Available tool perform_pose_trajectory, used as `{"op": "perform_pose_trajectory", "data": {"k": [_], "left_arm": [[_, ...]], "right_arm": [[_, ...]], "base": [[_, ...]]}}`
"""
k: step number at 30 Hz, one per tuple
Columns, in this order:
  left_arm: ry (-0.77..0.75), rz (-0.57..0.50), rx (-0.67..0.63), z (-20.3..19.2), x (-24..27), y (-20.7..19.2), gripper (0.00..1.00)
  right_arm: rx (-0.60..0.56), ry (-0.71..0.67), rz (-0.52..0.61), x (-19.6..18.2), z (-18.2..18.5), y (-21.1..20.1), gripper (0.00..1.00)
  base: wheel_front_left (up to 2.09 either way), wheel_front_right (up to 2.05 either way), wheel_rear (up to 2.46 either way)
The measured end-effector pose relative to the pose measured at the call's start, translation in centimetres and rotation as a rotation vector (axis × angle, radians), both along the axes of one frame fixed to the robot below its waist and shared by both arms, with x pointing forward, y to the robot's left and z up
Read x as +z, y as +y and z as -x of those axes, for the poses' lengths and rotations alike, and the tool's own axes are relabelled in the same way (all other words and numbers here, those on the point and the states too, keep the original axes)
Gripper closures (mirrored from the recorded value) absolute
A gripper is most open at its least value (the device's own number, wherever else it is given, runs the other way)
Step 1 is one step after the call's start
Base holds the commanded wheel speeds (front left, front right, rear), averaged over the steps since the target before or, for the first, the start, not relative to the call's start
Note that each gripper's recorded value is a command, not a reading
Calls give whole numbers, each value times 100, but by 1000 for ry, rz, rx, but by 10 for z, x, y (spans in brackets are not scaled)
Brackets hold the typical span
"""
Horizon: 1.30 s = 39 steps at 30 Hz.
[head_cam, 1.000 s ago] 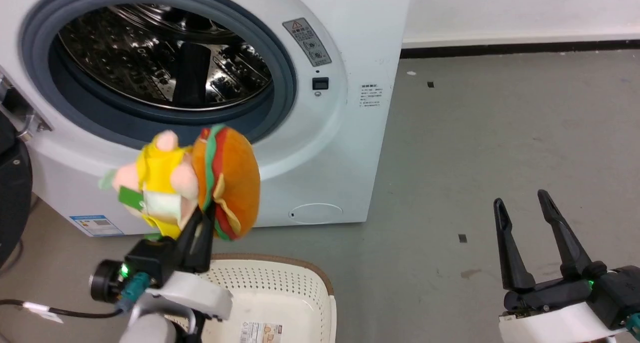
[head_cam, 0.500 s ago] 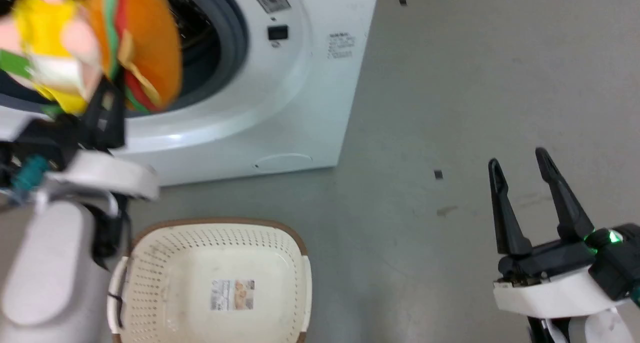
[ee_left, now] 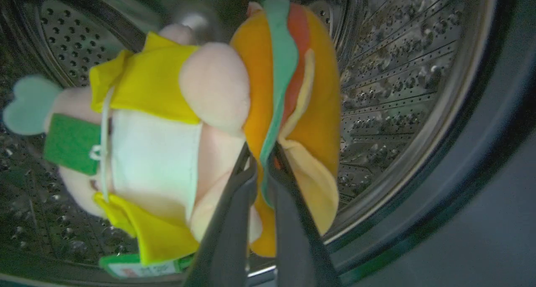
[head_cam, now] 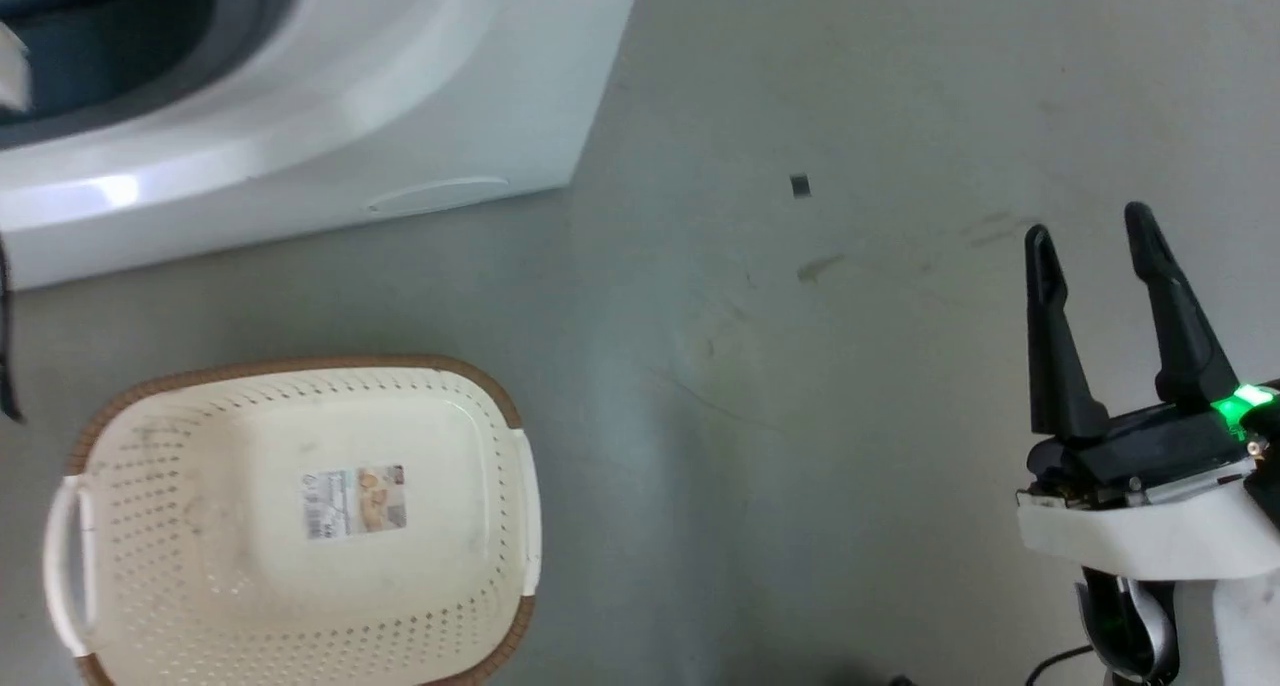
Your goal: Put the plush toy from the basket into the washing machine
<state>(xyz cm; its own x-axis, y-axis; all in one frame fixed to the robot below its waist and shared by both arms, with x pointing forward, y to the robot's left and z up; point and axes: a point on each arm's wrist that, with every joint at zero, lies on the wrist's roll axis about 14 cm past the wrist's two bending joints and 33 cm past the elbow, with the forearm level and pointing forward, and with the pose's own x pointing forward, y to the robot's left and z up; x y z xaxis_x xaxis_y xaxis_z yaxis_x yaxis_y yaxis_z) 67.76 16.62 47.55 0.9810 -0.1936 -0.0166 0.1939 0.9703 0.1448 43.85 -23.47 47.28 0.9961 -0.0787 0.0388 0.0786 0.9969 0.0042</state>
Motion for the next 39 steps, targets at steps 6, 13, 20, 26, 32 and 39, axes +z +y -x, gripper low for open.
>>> {"op": "perform_pose_trajectory", "data": {"k": [6,13,20,26,32,39], "left_arm": [[80,-11,4,-46,-28,-7,100],[274,-20,64,-74,-80,4,100],[402,-67,67,-70,-124,7,100],[379,-72,77,-68,-120,13,0],[288,-58,71,-60,-90,12,0],[193,2,24,-20,-56,-3,0]], "right_arm": [[-24,73,8,-28,-4,-9,0],[-32,115,5,-47,-9,-13,0],[-42,130,8,-53,-10,-17,0],[-48,114,5,-49,-12,-19,0],[-36,69,16,-31,-14,-16,0],[-14,4,44,-2,-7,-8,0]], "base": [[0,0,0],[0,0,0],[0,0,0],[0,0,0],[0,0,0],[0,0,0]]}}
